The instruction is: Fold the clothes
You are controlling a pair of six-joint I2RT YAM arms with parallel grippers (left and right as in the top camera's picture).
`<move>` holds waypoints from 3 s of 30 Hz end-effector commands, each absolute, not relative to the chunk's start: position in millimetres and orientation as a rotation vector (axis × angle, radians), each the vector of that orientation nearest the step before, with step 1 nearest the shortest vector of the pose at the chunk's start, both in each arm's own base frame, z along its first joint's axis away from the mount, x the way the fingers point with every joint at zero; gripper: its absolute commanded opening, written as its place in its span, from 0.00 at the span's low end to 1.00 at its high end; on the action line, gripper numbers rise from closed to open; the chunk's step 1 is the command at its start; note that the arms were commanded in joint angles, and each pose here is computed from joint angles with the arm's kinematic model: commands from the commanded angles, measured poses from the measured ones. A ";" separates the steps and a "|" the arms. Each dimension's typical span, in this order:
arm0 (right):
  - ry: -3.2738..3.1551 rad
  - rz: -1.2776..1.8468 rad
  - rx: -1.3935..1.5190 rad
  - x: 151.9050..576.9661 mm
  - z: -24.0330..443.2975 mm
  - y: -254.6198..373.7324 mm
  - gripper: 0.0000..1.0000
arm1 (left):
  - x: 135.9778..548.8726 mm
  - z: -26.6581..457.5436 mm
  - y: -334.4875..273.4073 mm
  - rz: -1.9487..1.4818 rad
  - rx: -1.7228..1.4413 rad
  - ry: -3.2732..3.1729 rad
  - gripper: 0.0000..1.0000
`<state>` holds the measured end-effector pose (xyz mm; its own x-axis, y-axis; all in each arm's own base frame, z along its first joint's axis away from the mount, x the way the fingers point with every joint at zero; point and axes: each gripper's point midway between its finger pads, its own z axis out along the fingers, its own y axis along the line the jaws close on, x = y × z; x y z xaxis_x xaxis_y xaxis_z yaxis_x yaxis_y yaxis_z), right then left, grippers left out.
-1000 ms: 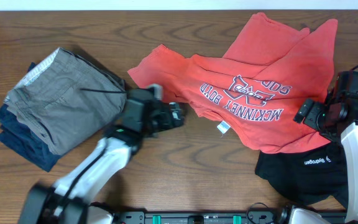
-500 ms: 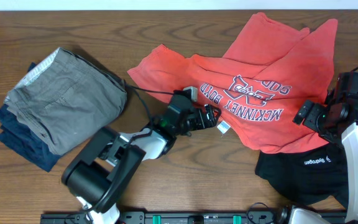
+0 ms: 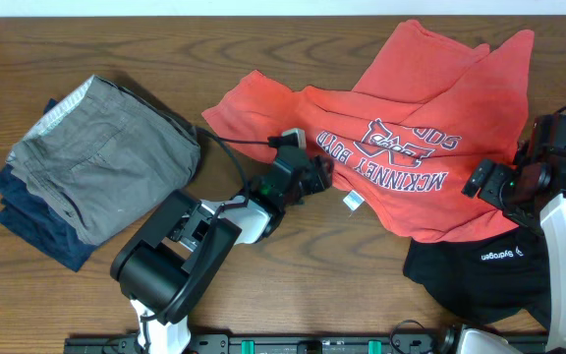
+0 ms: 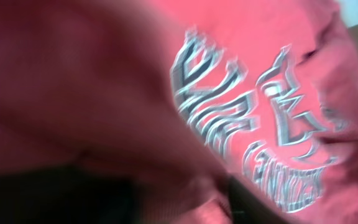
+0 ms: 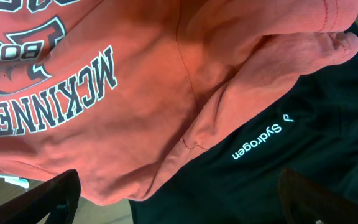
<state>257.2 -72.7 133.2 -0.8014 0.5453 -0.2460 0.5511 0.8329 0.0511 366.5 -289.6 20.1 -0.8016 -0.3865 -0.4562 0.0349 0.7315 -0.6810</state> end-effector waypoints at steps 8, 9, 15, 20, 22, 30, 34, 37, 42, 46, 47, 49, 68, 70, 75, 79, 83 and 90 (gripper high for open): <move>2.747 -0.028 0.839 257.9 137.9 -73.9 0.99 | 367.8 10.0 -283.5 -0.848 -0.298 2.355 0.44; 2.748 -0.028 0.839 257.8 137.8 -73.9 0.99 | 367.8 9.9 -283.5 -0.848 -0.297 2.355 0.29; 2.747 -0.030 0.840 257.7 137.8 -74.3 0.99 | 382.5 32.1 -270.9 -0.835 -0.235 2.298 0.06; 2.743 -0.030 0.841 258.4 138.1 -75.1 0.99 | 422.3 99.0 -202.9 -0.693 -0.232 2.188 0.06; 2.739 -0.030 0.841 259.3 138.4 -75.3 0.99 | 439.6 129.2 -163.7 -0.634 -0.297 2.148 0.06; 2.733 -0.029 0.838 260.8 138.7 -75.5 0.99 | 460.5 187.3 -47.2 -0.499 -0.491 2.154 0.06; 2.740 -0.031 0.819 260.9 138.5 -75.5 0.99 | 432.3 158.3 -53.9 -0.580 -0.520 2.329 0.47; 2.757 -0.032 0.767 261.3 137.9 -74.7 0.99 | 399.6 139.1 -79.2 -0.708 -0.510 2.495 0.84; 2.785 0.041 0.649 270.8 133.2 -66.0 0.69 | 345.8 126.2 -136.8 -0.901 -0.408 2.718 0.98; 2.808 0.148 0.606 281.0 123.6 -54.8 0.58 | 316.5 112.5 -177.6 -0.858 -0.231 2.815 0.98; 2.818 0.195 0.570 283.8 121.1 -49.3 0.58 | 312.4 106.5 -185.9 -0.810 -0.184 2.824 0.98; 2.833 0.258 0.537 287.3 116.2 -42.3 0.59 | 306.3 94.7 -201.6 -0.729 -0.111 2.835 0.98; 2.864 0.282 0.533 288.5 106.7 -40.5 0.73 | 278.4 -8.0 -247.6 -0.450 -0.661 2.982 0.98; 2.864 0.282 0.534 288.4 106.8 -40.5 0.73 | 287.2 -7.2 -251.7 -0.478 -0.686 2.940 0.98; 2.866 0.283 0.534 288.1 106.8 -40.3 0.74 | 307.2 1.1 -267.6 -0.586 -0.707 2.841 0.99; 2.872 0.284 0.536 286.6 106.3 -39.9 0.74 | 310.7 -0.6 -261.8 -0.540 -0.818 2.794 0.95; 2.875 0.285 0.538 285.8 106.3 -39.6 0.74 | 308.6 -9.2 -260.4 -0.526 -0.919 2.791 0.95; 2.878 0.286 0.538 285.1 106.2 -39.5 0.74 | 300.5 -40.2 -253.3 -0.434 -0.997 2.829 0.54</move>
